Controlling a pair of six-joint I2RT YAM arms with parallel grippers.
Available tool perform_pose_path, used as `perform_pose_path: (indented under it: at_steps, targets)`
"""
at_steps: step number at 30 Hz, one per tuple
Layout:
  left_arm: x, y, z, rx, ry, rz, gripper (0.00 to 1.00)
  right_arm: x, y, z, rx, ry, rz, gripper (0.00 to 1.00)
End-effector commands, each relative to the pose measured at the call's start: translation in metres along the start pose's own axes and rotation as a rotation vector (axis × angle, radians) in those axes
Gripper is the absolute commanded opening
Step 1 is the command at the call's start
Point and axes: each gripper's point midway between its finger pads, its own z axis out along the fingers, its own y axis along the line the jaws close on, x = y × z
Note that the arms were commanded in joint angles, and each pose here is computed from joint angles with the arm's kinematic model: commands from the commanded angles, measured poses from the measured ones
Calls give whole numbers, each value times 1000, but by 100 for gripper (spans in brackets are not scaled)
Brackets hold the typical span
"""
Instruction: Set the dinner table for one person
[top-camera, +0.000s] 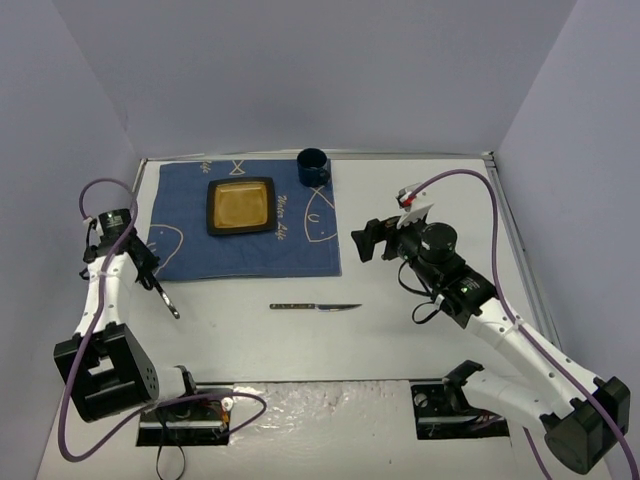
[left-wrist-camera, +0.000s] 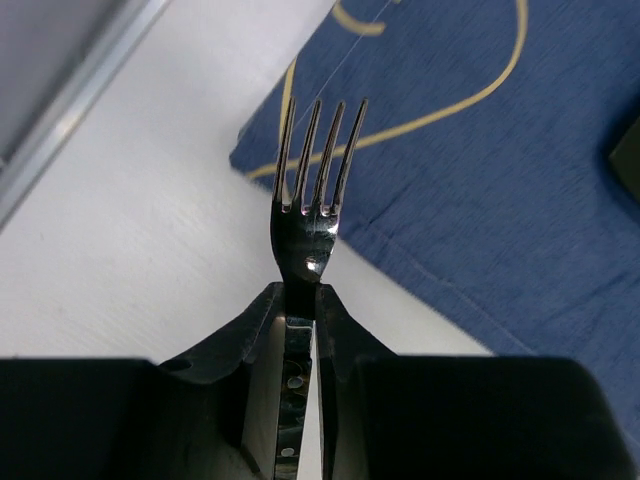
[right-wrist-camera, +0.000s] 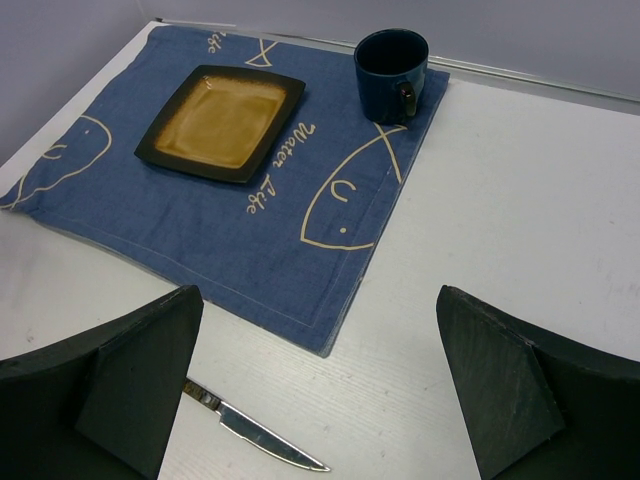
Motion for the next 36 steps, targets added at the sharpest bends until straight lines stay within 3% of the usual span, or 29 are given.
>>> perform_pose_path:
  at_steps: [1,16,24,36]
  targets:
    - [-54,-31,-12,89,-97,158,0,-19,0,4,9,-69,-10,100]
    - [-109,-145,59,254,-24,538,0,-4,1,13,-5,-13,9,100]
    - [-127,-169,95,249,-23,597,0,7,-4,18,14,24,17,100]
    - [-130,-174,136,261,5,539,0,16,-5,28,26,68,32,100]
